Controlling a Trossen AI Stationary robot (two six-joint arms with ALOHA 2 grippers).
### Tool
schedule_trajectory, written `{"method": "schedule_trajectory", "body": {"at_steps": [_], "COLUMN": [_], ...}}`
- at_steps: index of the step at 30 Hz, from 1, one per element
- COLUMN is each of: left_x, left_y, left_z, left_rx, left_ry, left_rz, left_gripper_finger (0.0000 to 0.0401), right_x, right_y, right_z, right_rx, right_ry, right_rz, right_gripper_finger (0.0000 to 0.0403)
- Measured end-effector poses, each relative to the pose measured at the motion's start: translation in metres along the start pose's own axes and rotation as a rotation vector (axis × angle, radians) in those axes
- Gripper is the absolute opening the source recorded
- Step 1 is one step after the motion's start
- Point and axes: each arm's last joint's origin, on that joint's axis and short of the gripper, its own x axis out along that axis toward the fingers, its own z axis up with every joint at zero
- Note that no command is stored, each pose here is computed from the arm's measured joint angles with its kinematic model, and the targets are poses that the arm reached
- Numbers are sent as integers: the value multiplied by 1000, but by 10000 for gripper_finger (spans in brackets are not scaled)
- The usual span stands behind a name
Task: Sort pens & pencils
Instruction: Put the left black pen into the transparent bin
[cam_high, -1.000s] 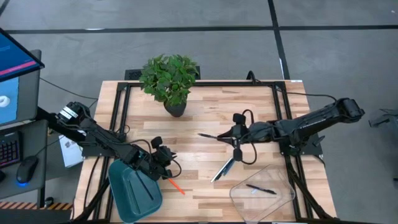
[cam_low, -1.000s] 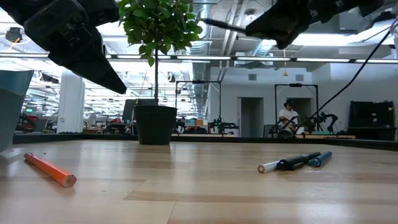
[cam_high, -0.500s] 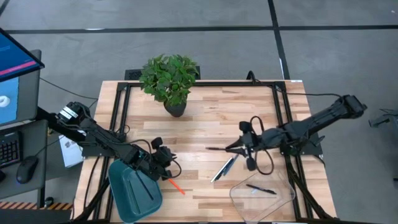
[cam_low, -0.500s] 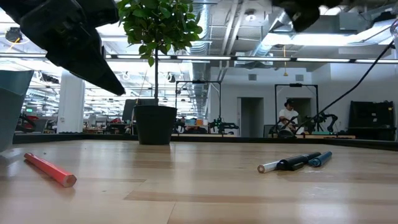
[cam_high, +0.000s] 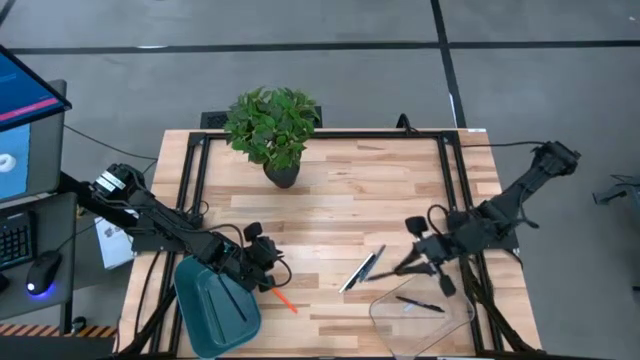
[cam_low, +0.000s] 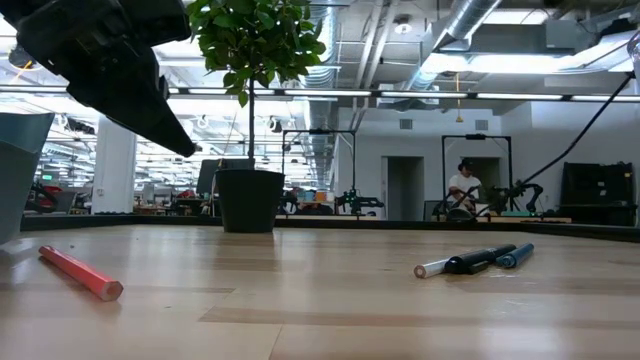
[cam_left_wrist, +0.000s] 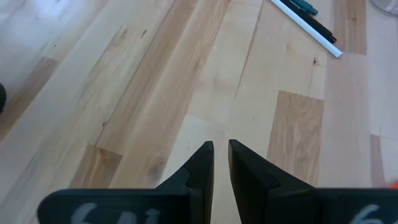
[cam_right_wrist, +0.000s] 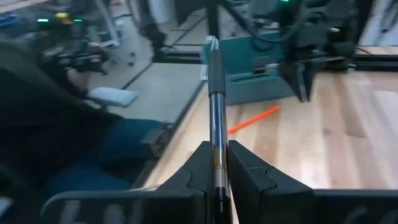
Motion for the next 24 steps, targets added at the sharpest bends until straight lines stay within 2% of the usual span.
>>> {"method": "schedule_trajectory", "body": {"at_steps": [13,17,20,24], "left_x": [0,0,0,0], "left_y": [-3,-4,-5,-5], "left_z": [2,4,5,6], "left_rx": [-33,-71,-103,-115], "left_ry": [-12,-24,-35,-45], "left_rz": [-37,-47,-57,-65], "left_gripper_finger": [41,41,41,41], "right_x": [-30,-36,-37,-31], "right_y": [36,47,52,55], "right_z": [-9,-17,-27,-41], "right_rx": [-23,-14,4,15], "right_ry": [48,108,187,274], "right_rz": [228,285,272,195], "right_gripper_finger": [63,63,63,63]}}
